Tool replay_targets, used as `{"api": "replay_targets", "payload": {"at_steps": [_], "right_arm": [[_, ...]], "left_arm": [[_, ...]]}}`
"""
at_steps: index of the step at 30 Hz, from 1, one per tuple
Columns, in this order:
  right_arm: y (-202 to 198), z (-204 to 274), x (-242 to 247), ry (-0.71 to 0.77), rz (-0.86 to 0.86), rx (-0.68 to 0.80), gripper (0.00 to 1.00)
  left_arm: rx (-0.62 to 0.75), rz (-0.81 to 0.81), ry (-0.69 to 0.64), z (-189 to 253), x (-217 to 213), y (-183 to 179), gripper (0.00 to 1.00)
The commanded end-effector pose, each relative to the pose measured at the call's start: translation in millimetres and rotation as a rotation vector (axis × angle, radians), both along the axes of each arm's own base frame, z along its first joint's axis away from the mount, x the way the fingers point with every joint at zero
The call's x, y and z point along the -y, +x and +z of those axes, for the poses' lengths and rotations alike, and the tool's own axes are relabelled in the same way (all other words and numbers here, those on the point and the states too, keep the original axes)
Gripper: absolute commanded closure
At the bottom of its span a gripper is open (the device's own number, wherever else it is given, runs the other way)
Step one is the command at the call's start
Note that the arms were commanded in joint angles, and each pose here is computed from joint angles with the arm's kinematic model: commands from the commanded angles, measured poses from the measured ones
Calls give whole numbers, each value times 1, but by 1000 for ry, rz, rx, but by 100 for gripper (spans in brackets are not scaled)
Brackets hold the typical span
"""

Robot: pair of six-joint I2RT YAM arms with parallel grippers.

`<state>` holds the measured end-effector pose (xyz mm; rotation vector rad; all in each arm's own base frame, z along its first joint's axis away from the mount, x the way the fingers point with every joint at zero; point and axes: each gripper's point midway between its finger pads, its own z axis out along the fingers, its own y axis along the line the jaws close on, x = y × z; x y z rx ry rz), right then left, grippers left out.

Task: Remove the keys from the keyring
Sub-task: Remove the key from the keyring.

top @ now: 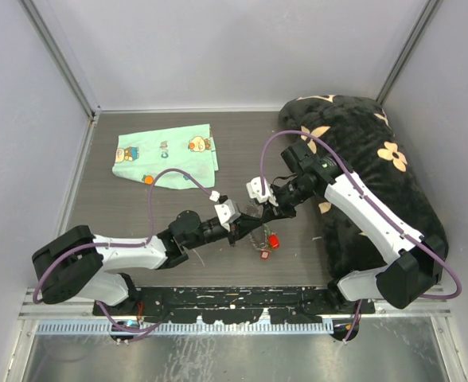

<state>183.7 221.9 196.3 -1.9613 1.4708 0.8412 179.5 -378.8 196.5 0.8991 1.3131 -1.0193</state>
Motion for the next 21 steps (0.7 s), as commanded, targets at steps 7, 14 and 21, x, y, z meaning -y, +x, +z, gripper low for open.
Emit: {"api": "replay_targets", "payload": {"at_steps": [7,14,21], "right_arm": [[-9,13,-7,65,36,2,99],[-9,11,-8,72,36,-18,97],[-8,14,-5,131,13,-94,79]], "left_arm": [[61,-10,-104,37,7,1,94],[50,-34,-88,32,7,-4,100],[46,28,-136,38,-9,-1,100]]}}
